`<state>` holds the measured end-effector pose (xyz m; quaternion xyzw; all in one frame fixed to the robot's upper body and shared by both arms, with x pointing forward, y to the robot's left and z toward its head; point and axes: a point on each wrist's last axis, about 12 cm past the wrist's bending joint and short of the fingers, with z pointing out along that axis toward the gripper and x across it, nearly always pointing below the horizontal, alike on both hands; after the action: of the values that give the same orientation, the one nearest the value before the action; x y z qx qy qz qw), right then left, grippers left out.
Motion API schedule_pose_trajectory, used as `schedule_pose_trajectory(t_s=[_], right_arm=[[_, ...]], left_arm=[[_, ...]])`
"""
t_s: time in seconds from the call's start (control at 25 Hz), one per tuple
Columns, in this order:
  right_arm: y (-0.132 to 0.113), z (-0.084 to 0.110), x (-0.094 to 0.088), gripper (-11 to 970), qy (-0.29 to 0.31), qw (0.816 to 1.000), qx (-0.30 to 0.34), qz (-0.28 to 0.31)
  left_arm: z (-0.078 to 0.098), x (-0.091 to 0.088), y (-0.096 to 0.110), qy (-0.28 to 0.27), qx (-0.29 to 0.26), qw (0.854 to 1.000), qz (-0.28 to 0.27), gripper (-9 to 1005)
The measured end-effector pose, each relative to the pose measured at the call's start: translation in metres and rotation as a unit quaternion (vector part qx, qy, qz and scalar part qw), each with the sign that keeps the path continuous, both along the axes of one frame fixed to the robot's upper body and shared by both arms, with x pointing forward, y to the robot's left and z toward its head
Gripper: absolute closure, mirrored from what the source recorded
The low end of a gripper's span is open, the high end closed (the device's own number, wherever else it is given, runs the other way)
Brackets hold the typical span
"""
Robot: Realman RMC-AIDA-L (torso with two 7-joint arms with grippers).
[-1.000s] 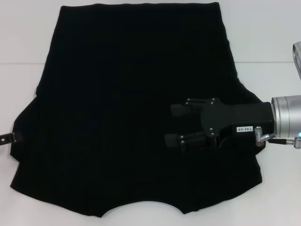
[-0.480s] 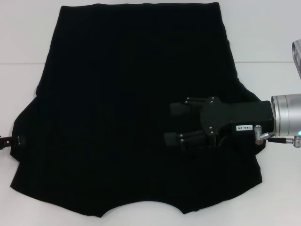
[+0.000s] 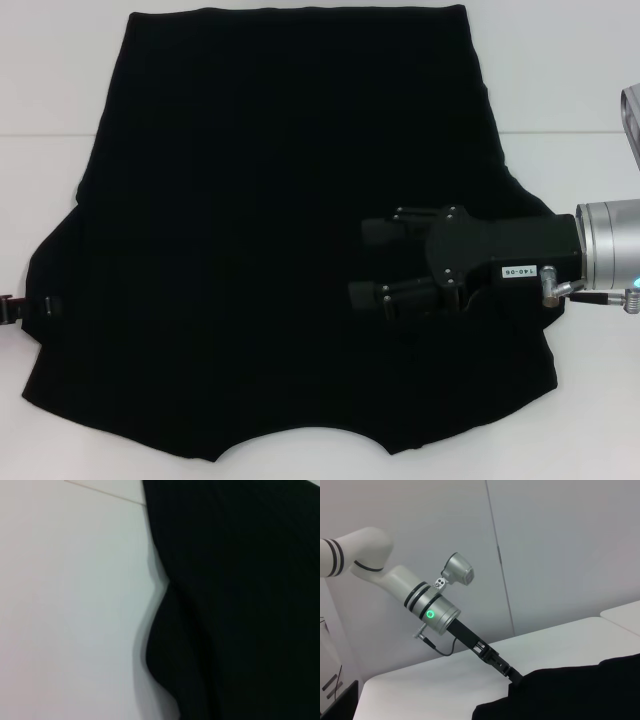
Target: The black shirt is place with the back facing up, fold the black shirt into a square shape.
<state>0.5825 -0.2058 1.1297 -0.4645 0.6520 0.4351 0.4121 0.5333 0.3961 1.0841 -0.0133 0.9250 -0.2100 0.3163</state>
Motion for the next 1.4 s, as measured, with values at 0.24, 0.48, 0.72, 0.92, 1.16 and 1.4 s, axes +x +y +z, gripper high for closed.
schedule_pose_trajectory(t_s=[0.24, 0.48, 0.72, 0.92, 1.16, 1.4], right_arm=[[-0.0003, 0.0001, -0.0002, 48, 0.000, 1.000, 0.001, 0.000], [-0.0010, -0.0001, -0.0008, 52, 0.001, 1.000, 0.003, -0.001], [-0.0014, -0.0002, -0.0015, 56, 0.005, 1.000, 0.004, 0.000], [-0.0016, -0.0002, -0.0018, 59, 0.006, 1.000, 0.005, 0.000], [-0.0016, -0.0002, -0.0018, 63, 0.006, 1.000, 0.006, -0.001], [-0.0020, -0.0005, -0.0021, 67, 0.007, 1.000, 0.006, -0.001]], left_arm=[[-0.0024, 0.0024, -0.0048, 0.003, 0.006, 1.000, -0.009, 270], [-0.0044, 0.0032, -0.0080, 0.008, 0.008, 1.000, -0.014, 297], [-0.0049, 0.0044, -0.0076, 0.012, 0.011, 1.000, -0.008, 341], [-0.0036, 0.0054, -0.0047, 0.008, 0.013, 1.000, -0.001, 444], [-0.0037, 0.0062, -0.0042, 0.007, 0.016, 1.000, 0.001, 591], [-0.0037, 0.0065, -0.0042, 0.007, 0.016, 1.000, 0.001, 836]])
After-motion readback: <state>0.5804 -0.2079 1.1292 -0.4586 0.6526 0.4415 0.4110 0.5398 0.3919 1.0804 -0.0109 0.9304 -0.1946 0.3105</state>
